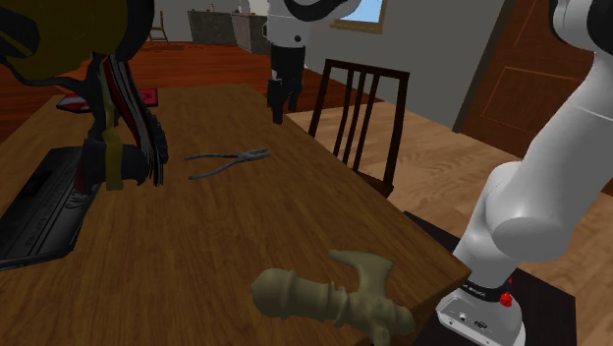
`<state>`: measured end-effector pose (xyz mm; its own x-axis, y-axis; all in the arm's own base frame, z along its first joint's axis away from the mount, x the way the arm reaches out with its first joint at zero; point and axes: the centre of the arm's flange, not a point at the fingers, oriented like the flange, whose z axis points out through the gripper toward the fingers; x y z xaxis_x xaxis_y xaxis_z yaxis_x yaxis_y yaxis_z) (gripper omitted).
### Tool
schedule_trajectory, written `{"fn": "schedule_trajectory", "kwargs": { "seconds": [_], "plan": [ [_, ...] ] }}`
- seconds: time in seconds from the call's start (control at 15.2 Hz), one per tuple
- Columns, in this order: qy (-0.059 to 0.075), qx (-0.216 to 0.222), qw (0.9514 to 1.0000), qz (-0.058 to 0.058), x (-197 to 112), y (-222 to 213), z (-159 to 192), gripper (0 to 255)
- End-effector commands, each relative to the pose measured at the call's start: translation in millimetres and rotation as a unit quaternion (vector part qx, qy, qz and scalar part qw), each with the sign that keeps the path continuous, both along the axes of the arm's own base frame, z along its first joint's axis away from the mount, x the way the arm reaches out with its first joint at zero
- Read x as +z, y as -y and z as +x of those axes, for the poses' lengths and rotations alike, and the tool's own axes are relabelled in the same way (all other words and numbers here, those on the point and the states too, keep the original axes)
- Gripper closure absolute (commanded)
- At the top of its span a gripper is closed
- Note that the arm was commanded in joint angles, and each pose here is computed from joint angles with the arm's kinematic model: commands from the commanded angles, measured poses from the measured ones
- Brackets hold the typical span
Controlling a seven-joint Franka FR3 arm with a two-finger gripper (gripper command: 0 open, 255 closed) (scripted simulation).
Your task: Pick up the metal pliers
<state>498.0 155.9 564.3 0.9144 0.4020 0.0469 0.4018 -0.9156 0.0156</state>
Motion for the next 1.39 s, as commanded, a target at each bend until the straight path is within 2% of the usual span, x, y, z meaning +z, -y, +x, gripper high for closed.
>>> {"fn": "schedule_trajectory", "kwargs": {
  "seconds": [0.0, 0.33, 0.66, 0.73, 1.32],
  "plan": [
    [-0.004, 0.028, 0.9996, 0.0, -6.8, -21.1, 16.3, 0],
    [-0.013, 0.094, 0.9955, 0.0, -24.4, -77.4, 47.3, 0],
    [-0.021, 0.161, 0.9868, 0.0, -42.4, -137.4, 70.1, 0],
    [-0.022, 0.167, 0.9857, 0.0, -44.2, -143.5, 71.9, 0],
    [-0.022, 0.167, 0.9857, 0.0, -84.2, -143.5, 71.9, 0]
  ]
}}
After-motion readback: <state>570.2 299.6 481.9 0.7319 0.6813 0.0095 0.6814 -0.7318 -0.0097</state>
